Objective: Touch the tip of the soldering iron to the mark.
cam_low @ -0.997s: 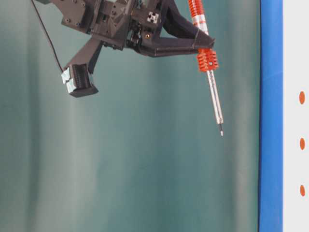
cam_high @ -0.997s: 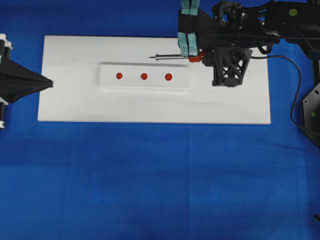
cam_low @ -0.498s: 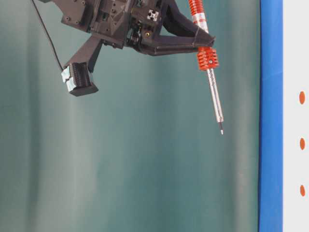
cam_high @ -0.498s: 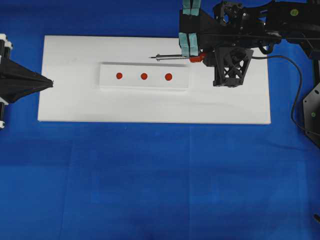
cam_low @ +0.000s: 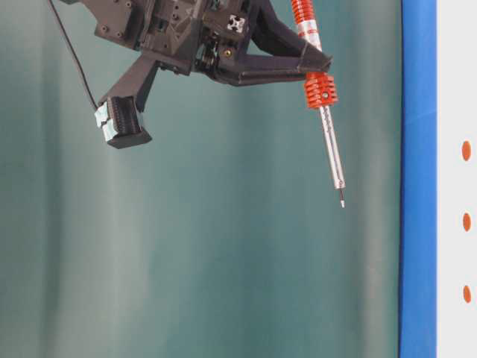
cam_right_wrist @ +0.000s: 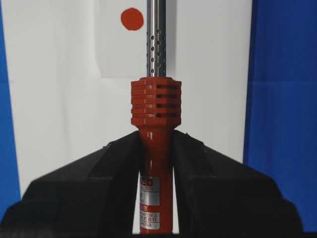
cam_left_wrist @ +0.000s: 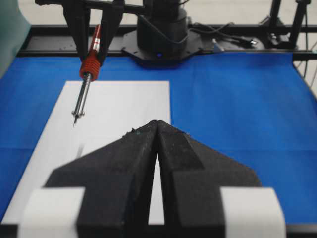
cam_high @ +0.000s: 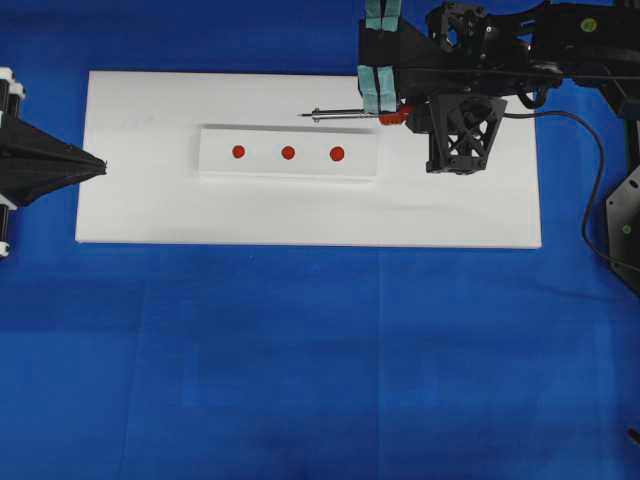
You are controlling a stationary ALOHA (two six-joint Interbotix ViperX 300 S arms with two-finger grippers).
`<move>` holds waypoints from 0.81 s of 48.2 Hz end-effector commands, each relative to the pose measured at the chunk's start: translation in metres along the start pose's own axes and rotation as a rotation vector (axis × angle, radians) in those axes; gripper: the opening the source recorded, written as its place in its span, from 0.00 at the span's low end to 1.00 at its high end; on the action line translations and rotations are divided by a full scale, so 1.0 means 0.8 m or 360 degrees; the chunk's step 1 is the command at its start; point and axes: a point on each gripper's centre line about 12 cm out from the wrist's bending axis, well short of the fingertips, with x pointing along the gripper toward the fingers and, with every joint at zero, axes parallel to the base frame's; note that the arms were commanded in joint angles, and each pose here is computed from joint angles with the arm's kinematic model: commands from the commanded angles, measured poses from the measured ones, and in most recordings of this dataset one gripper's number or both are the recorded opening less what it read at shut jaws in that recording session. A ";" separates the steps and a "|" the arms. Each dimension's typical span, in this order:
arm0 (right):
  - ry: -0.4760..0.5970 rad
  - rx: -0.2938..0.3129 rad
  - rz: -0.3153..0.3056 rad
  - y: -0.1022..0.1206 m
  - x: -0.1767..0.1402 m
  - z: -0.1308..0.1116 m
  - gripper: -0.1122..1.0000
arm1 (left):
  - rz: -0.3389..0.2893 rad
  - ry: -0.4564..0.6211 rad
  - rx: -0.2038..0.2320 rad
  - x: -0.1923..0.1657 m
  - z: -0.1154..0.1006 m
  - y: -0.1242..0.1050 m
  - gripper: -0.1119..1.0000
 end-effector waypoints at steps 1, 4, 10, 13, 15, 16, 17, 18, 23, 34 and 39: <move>-0.0056 0.0007 -0.0005 -0.001 -0.012 0.006 0.16 | 0.0000 -0.0020 0.0002 0.002 0.005 0.000 0.10; -0.0032 0.0009 -0.0004 -0.001 -0.005 0.005 0.16 | 0.0000 -0.0020 0.0002 0.002 0.005 0.000 0.10; 0.0019 0.0011 0.0002 0.000 0.011 0.003 0.16 | 0.0000 -0.0020 0.0002 0.002 0.005 0.000 0.10; 0.0041 0.0011 0.0002 0.000 0.019 0.003 0.16 | 0.0000 -0.0020 0.0002 0.002 0.005 0.000 0.10; 0.0056 0.0010 0.0004 0.001 0.026 0.003 0.16 | 0.0000 -0.0020 0.0002 0.002 0.005 0.000 0.10; 0.0063 0.0009 0.0005 0.001 0.029 0.002 0.16 | 0.0000 -0.0022 0.0002 0.001 0.006 0.000 0.10; 0.0068 0.0009 0.0005 0.001 0.032 0.003 0.16 | 0.0000 -0.0020 0.0002 0.002 0.005 0.000 0.10; 0.0075 0.0009 0.0006 0.001 0.035 0.002 0.16 | 0.0000 -0.0020 0.0002 0.002 0.005 0.000 0.10; 0.0104 0.0006 0.0011 0.002 0.051 0.001 0.16 | 0.0000 -0.0020 0.0005 0.002 0.005 0.000 0.10; 0.0113 0.0001 0.0022 0.006 0.078 0.001 0.16 | 0.0000 -0.0020 0.0005 0.002 0.005 0.000 0.10; 0.0113 -0.0003 0.0027 0.008 0.089 -0.001 0.16 | 0.0000 -0.0020 0.0005 0.002 0.005 0.000 0.10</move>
